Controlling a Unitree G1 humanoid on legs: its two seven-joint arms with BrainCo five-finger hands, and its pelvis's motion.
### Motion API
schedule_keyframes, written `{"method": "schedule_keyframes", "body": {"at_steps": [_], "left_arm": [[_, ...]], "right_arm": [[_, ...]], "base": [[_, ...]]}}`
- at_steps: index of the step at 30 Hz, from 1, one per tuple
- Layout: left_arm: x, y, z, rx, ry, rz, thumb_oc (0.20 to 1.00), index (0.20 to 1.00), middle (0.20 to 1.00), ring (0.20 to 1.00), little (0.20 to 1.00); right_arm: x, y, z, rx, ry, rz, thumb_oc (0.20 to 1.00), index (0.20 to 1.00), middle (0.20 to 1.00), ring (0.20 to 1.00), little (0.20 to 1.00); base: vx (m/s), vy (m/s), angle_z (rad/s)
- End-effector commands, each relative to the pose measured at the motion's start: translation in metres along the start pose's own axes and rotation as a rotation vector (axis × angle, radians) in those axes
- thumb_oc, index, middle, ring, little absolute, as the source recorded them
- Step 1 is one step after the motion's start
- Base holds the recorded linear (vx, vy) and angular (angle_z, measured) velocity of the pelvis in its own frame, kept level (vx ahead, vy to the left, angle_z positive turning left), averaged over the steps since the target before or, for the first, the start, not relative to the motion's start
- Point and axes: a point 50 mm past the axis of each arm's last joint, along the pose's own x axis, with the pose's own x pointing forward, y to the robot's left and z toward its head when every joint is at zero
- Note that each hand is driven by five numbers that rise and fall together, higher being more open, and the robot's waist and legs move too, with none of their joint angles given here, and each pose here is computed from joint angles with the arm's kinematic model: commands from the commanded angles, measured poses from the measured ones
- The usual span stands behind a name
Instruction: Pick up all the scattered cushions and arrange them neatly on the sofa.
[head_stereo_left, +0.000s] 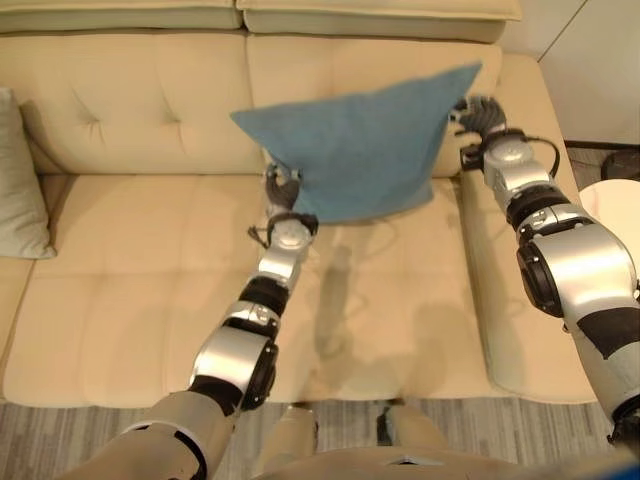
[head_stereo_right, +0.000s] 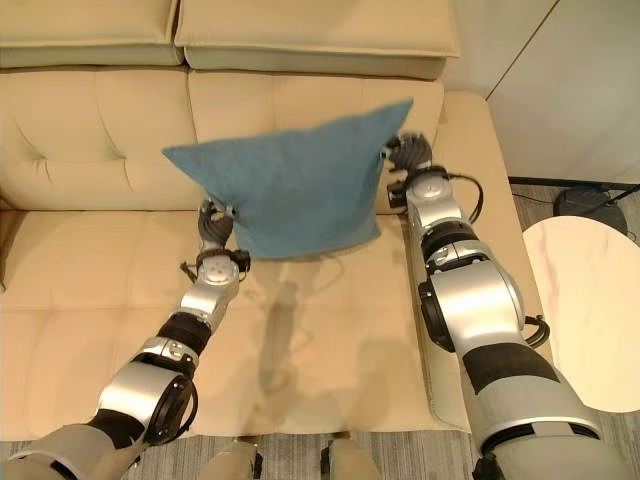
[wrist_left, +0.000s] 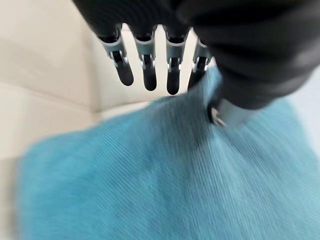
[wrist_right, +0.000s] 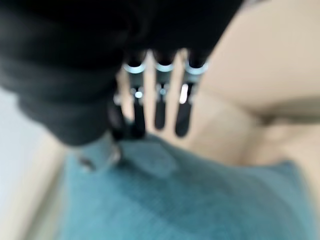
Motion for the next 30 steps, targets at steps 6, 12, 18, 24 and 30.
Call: {"method": "schedule_keyframes", "body": {"at_steps": [6, 12, 18, 24, 30], "left_arm": [[0.025, 0.02, 0.051, 0.009, 0.007, 0.175, 1.0, 1.0, 1.0, 1.0, 1.0], [0.036, 0.036, 0.072, -0.053, 0.074, 0.181, 1.0, 1.0, 1.0, 1.0, 1.0], [0.036, 0.032, 0.113, -0.198, 0.056, 0.131, 1.0, 1.0, 1.0, 1.0, 1.0], [0.034, 0.042, 0.16, -0.336, 0.063, 0.158, 1.0, 1.0, 1.0, 1.0, 1.0], [0.031, 0.047, 0.185, -0.417, -0.033, 0.211, 1.0, 1.0, 1.0, 1.0, 1.0]], "right_arm": [[-0.003, -0.006, 0.005, -0.039, 0.067, -0.147, 1.0, 1.0, 1.0, 1.0, 1.0], [-0.003, -0.004, 0.039, -0.01, -0.138, -0.161, 1.0, 1.0, 1.0, 1.0, 1.0], [-0.013, 0.012, 0.09, 0.051, -0.311, -0.104, 1.0, 1.0, 1.0, 1.0, 1.0], [-0.023, 0.018, 0.123, 0.14, -0.382, -0.058, 1.0, 1.0, 1.0, 1.0, 1.0], [-0.026, 0.011, 0.131, 0.125, -0.439, -0.154, 1.0, 1.0, 1.0, 1.0, 1.0]], "base": [[0.02, 0.034, -0.04], [0.03, 0.008, -0.06], [-0.01, -0.012, -0.05], [0.01, -0.029, -0.04], [0.04, -0.027, 0.0]]}}
